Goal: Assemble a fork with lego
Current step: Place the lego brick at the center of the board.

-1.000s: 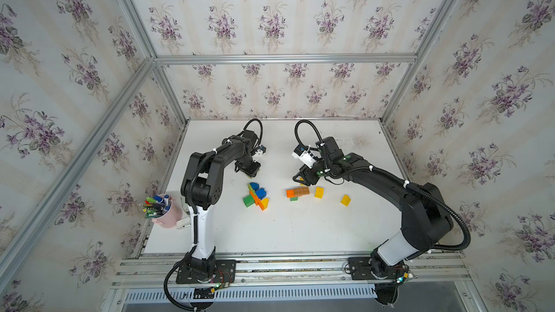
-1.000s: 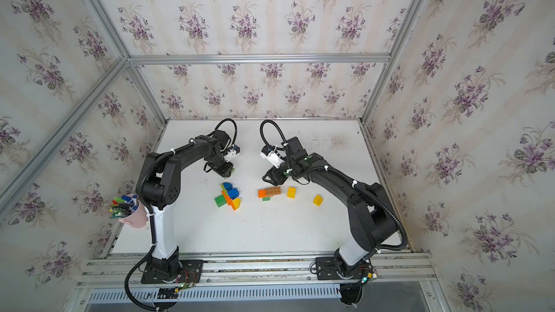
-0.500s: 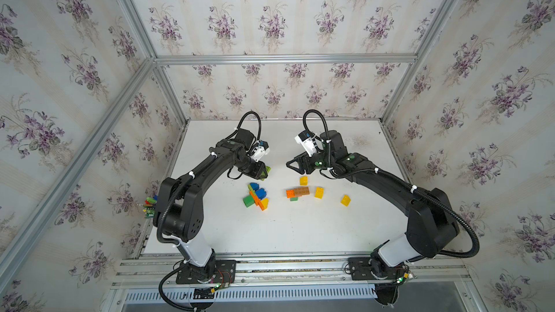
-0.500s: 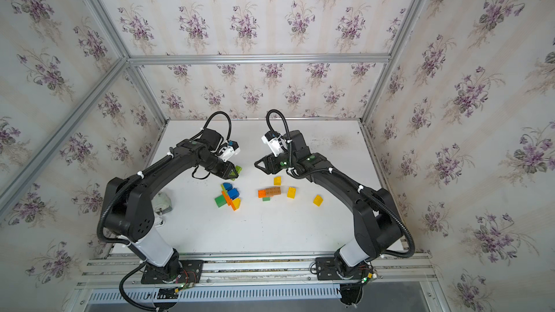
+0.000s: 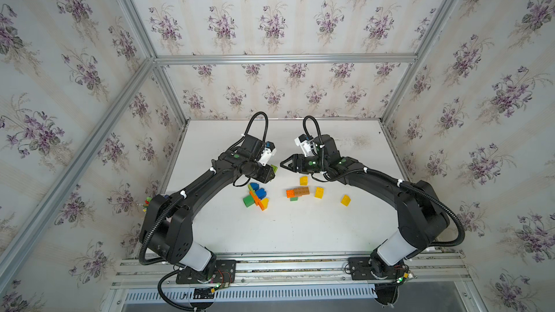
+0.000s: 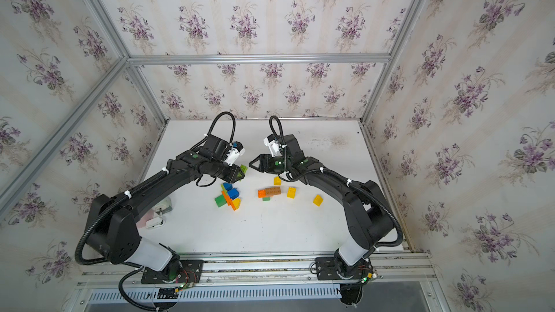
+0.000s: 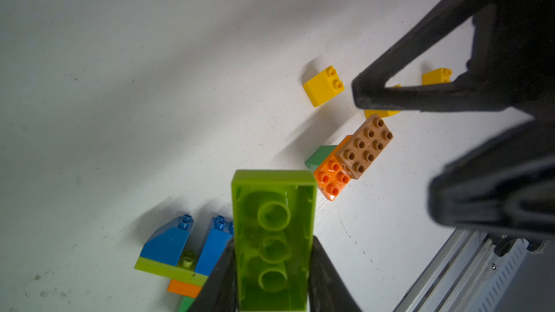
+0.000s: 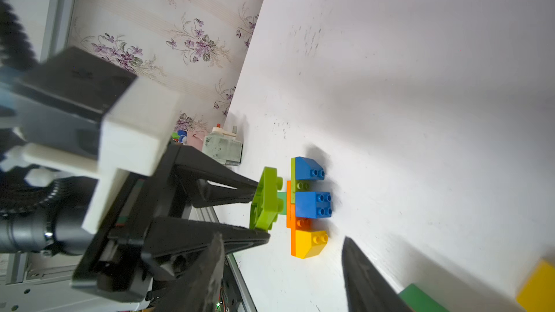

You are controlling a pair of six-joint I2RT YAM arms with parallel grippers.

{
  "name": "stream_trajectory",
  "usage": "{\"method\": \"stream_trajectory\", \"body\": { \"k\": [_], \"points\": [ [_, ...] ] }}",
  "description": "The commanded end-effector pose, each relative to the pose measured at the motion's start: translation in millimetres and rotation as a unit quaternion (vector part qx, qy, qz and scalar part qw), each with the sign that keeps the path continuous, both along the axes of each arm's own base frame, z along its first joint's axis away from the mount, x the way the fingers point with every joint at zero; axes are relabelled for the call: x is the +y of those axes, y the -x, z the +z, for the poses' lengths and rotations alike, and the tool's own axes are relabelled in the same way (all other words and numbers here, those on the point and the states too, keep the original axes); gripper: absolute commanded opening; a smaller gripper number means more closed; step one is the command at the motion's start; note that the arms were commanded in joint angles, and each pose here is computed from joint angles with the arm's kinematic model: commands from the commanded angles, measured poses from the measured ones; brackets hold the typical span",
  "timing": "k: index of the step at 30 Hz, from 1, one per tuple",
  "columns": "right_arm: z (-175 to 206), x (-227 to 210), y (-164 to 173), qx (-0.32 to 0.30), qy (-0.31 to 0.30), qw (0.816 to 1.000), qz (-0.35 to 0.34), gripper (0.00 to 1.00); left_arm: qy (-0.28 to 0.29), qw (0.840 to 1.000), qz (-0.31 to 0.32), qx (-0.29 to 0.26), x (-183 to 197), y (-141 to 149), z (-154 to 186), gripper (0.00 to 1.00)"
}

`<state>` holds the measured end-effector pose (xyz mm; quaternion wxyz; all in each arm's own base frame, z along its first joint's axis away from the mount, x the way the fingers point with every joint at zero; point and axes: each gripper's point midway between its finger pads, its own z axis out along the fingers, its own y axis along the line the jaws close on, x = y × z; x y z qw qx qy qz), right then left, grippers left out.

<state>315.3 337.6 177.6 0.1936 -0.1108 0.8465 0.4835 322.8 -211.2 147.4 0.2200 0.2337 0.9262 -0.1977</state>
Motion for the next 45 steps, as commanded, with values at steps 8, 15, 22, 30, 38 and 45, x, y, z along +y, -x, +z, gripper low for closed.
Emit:
{"method": "stream_trajectory", "body": {
  "k": [8, 15, 22, 30, 38, 45],
  "points": [
    [2.4, 23.2, -2.6, 0.02, -0.034, 0.999, 0.001, 0.58, 0.01, 1.0, 0.007, -0.019, -8.9, 0.9, 7.3, 0.35],
    [-4.4, 27.9, -8.0, 0.024, -0.036, 0.999, -0.001, 0.48, 0.019, 1.0, 0.01, -0.02, -8.8, 6.6, 9.5, 0.36],
    [-6.4, 39.1, -3.6, 0.035, -0.04, 0.998, 0.014, 0.35, 0.013, 1.0, 0.009, -0.019, -8.6, 9.0, 5.4, 0.37],
    [-15.5, 42.3, 5.7, 0.06, -0.035, 0.997, 0.029, 0.22, 0.012, 1.0, 0.012, -0.025, -7.8, 6.7, 4.7, 0.38],
    [-18.5, 47.8, 10.1, 0.071, -0.034, 0.996, 0.038, 0.21, 0.011, 1.0, 0.009, -0.027, -9.7, 3.8, 4.1, 0.39],
    [-16.8, 46.8, 5.5, 0.06, -0.025, 0.997, 0.032, 0.14, 0.009, 1.0, 0.012, -0.023, -6.6, 7.5, -0.1, 0.42]
  ]
}}
